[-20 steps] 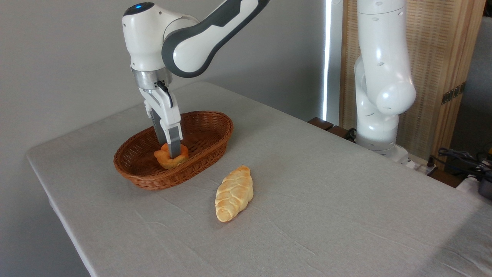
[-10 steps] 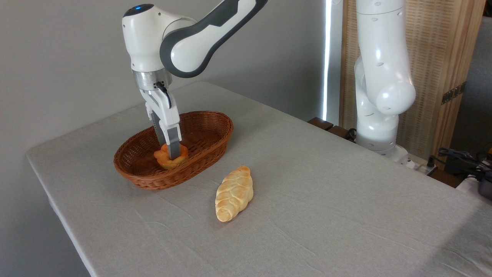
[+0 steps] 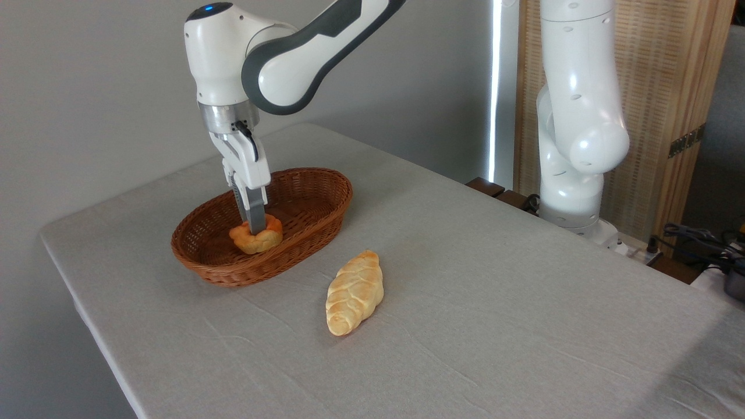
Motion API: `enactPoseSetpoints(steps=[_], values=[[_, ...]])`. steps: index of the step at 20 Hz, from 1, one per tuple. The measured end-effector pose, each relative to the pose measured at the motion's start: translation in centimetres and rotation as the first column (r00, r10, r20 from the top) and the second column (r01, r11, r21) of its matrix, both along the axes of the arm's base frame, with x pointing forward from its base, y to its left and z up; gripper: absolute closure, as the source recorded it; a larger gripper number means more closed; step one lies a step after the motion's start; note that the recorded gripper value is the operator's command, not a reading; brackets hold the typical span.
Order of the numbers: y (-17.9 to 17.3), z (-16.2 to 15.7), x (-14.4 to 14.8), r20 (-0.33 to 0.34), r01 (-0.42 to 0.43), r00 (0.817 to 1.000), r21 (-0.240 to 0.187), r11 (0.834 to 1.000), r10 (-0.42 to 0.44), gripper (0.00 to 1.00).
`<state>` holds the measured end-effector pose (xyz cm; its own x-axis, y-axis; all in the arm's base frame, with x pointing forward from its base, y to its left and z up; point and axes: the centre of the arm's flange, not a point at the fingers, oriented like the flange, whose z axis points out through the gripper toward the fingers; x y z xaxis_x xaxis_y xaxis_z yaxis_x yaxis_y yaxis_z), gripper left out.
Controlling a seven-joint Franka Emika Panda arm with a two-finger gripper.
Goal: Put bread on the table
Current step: 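Lift the round roll up out of the basket, then carry the roll beside the croissant and lower it onto the table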
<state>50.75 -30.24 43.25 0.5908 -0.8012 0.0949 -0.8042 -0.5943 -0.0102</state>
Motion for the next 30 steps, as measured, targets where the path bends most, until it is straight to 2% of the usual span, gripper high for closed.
enactPoseSetpoints(steps=[5, 8, 10, 12, 14, 15, 17, 18, 19, 21, 23, 26, 30], values=[[0.6, 5.3, -0.9, 0.06, -0.009, 0.998, -0.055, 0.998, 0.013, 0.7], [2.0, 8.9, -1.7, 0.081, -0.037, 0.996, -0.086, 0.996, 0.043, 0.64], [4.2, 10.4, -1.5, 0.081, -0.08, 0.993, -0.096, 0.992, 0.088, 0.63], [7.4, 10.9, -0.3, 0.081, -0.136, 0.986, -0.099, 0.986, 0.144, 0.57], [11.5, 10.8, 1.3, 0.082, -0.195, 0.976, -0.094, 0.976, 0.203, 0.46], [13.7, 10.6, 2.1, 0.082, -0.213, 0.972, -0.089, 0.973, 0.221, 0.35], [17.8, 9.8, 3.3, 0.079, -0.24, 0.966, -0.073, 0.968, 0.245, 0.23], [19.4, 9.2, 3.8, 0.073, -0.249, 0.965, -0.064, 0.966, 0.254, 0.05], [20.8, 8.4, 4.2, 0.065, -0.26, 0.963, -0.047, 0.964, 0.263, 0.0], [22.8, 6.0, 5.2, 0.056, -0.262, 0.964, 0.033, 0.965, 0.26, 0.0], [23.2, 3.3, 5.9, 0.033, -0.251, 0.968, 0.093, 0.963, 0.25, 0.0], [22.7, 0.4, 6.6, 0.002, -0.238, 0.971, 0.125, 0.963, 0.24, 0.0], [22.4, -0.3, 7.0, -0.004, -0.233, 0.972, 0.132, 0.964, 0.235, 0.0]])
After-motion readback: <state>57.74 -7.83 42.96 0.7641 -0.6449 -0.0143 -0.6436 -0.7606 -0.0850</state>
